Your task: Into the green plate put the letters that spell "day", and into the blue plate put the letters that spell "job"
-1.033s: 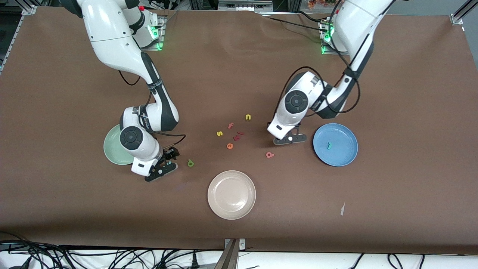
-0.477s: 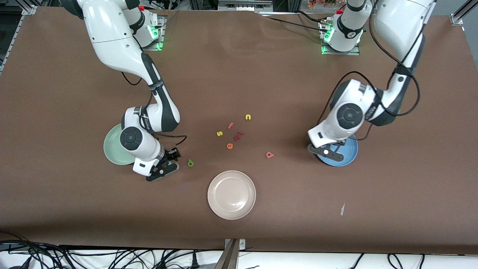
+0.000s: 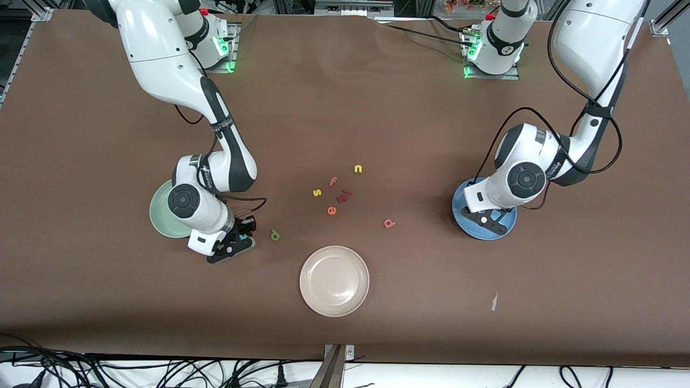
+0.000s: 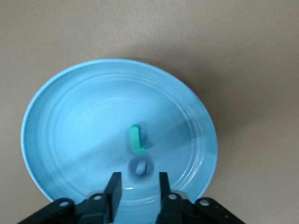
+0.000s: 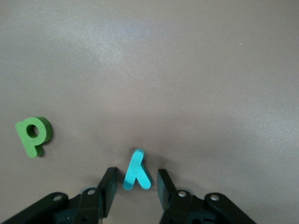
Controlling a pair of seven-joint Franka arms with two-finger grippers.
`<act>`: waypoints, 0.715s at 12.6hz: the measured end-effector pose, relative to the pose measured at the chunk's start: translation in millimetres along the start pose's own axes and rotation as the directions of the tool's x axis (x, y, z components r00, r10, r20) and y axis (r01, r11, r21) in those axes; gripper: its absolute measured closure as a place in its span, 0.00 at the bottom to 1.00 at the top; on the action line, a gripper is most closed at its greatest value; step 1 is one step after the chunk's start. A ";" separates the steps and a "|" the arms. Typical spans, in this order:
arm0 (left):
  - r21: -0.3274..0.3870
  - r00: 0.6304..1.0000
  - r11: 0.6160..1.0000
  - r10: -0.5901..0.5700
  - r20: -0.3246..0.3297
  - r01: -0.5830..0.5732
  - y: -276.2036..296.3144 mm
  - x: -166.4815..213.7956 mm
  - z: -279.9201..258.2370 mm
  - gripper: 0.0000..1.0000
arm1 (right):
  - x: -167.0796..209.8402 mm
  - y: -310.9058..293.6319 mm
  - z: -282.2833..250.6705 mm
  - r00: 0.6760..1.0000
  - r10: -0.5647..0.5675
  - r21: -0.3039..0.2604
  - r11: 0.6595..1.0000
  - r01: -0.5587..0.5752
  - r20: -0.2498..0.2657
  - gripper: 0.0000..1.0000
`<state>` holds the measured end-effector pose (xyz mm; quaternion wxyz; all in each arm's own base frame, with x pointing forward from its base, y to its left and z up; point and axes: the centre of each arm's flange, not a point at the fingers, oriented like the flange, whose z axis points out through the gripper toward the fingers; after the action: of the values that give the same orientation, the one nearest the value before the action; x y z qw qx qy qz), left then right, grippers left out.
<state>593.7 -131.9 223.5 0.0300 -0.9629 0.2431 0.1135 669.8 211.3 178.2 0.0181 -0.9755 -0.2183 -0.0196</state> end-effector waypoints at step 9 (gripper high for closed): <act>0.022 0.984 0.994 0.111 -0.138 -0.109 66.2 48.3 -59.8 0.00 | 3.1 -3.5 -3.5 1.000 -0.026 0.009 1.000 0.026 -0.008 0.73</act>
<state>615.8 -219.3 270.3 0.0134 -0.9533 0.2983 0.0460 671.0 215.6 182.0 0.0230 -0.9725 -0.2309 -0.0228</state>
